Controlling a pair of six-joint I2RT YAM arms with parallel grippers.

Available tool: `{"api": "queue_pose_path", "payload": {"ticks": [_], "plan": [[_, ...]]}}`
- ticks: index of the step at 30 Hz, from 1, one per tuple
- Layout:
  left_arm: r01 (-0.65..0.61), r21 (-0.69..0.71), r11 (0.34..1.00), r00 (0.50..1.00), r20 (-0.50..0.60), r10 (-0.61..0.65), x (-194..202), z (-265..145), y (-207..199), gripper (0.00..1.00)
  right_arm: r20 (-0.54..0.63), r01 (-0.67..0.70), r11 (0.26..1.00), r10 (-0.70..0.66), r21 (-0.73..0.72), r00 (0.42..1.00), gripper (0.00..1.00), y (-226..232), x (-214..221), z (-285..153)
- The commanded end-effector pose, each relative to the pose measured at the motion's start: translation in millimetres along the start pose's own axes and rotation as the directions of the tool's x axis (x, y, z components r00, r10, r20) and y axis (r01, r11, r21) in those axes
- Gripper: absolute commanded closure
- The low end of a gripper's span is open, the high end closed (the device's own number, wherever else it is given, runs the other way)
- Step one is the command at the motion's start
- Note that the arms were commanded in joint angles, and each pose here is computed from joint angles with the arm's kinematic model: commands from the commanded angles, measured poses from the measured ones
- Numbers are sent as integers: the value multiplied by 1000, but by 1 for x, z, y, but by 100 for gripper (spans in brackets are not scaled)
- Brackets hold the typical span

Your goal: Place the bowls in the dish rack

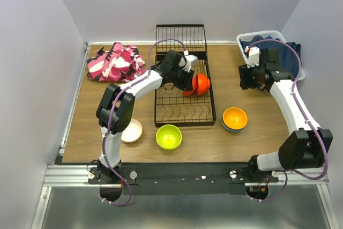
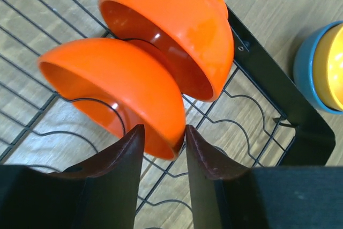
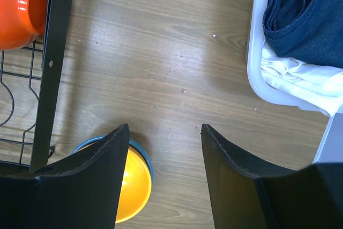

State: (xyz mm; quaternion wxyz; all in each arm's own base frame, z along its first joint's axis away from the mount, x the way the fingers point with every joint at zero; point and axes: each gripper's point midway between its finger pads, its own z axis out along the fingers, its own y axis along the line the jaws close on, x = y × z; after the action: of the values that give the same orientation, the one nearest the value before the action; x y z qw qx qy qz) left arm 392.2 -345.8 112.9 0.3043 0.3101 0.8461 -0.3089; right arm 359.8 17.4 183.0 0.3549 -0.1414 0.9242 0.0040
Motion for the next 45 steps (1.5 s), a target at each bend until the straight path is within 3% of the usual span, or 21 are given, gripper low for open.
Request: {"api": "queue_pose_path", "payload": {"ticks": [1,5,8,16,26,33,37,38,45], "plan": [[19,23,1000,1000,1,-19,-2,9,-2,59,17,17,1000,-17,24,1000,36,-3,-6,-2],[58,77,995,998,26,-60,-5,6,-7,90,16,11,1000,-12,21,1000,36,-4,-8,1],[75,113,991,995,60,-82,-11,-8,-10,99,15,11,1000,-11,21,1000,36,-4,-9,2],[144,173,974,976,137,-169,-28,-39,-11,100,7,7,1000,-7,21,1000,36,-5,-12,4],[191,437,879,928,210,-306,-51,-60,-26,100,-20,5,999,-4,39,1000,36,-9,-7,5],[207,602,771,903,186,-388,-46,-70,-33,100,-42,13,999,-10,52,999,36,-12,-3,7],[272,702,658,874,105,-474,-44,-81,-38,100,-56,14,998,-11,57,998,36,-14,-4,10],[218,732,646,887,129,-444,-44,-82,-39,100,-58,18,998,-15,55,998,36,-13,-5,11],[226,828,513,893,35,-449,-36,-93,-45,100,-70,19,998,-15,59,997,36,-16,-7,14]]}}
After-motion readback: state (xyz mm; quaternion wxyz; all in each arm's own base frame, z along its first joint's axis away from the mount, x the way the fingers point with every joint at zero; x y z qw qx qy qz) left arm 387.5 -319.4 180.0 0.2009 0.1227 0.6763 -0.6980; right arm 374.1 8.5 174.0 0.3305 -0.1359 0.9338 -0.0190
